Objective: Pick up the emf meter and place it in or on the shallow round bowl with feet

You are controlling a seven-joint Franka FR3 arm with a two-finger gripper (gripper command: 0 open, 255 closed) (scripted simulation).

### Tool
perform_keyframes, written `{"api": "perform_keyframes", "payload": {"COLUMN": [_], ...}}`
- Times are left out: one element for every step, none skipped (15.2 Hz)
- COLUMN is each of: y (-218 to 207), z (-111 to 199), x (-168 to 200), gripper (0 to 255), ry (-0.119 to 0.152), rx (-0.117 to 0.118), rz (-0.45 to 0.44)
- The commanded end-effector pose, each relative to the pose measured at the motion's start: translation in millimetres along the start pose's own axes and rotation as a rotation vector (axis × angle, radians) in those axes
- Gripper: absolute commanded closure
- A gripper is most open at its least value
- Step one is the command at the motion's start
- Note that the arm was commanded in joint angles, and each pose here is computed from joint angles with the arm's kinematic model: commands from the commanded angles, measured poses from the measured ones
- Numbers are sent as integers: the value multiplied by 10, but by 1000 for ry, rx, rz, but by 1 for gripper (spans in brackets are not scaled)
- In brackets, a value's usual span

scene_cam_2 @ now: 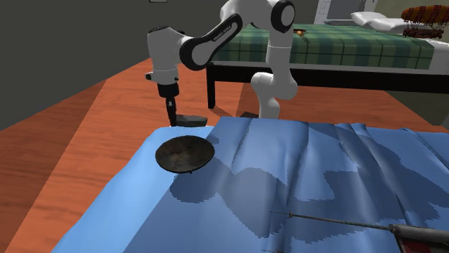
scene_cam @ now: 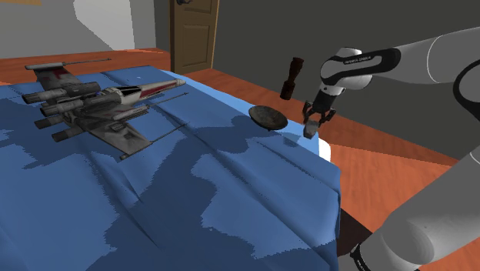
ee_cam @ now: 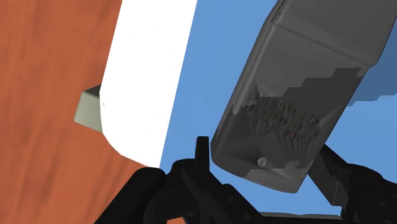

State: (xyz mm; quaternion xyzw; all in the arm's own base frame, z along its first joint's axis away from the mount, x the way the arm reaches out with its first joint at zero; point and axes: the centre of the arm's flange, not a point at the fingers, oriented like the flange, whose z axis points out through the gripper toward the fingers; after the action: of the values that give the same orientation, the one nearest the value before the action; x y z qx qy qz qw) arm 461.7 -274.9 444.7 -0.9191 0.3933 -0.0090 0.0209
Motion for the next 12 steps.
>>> {"api": "perform_keyframes", "payload": {"y": [-10, -12, -15, -17, -19, -22, -24, -27, -29, -31, -34, -36], "z": [-101, -154, -207, -259, -312, -365, -417, -470, -523, -576, -628, -681], "x": [-2, -2, -2, -2, -2, -2, -2, -1, -1, -1, -1, -1], "gripper": [255, 255, 255, 255, 255, 255, 255, 255, 255, 255, 255, 255], "ry": [0, 0, 0, 0, 0, 0, 0, 0, 0, 0, 0, 0], "rx": [0, 0, 0, 0, 0, 0, 0, 0, 0, 0, 0, 0], "rz": [0, 0, 0, 0, 0, 0, 0, 0, 0, 0, 0, 0]}}
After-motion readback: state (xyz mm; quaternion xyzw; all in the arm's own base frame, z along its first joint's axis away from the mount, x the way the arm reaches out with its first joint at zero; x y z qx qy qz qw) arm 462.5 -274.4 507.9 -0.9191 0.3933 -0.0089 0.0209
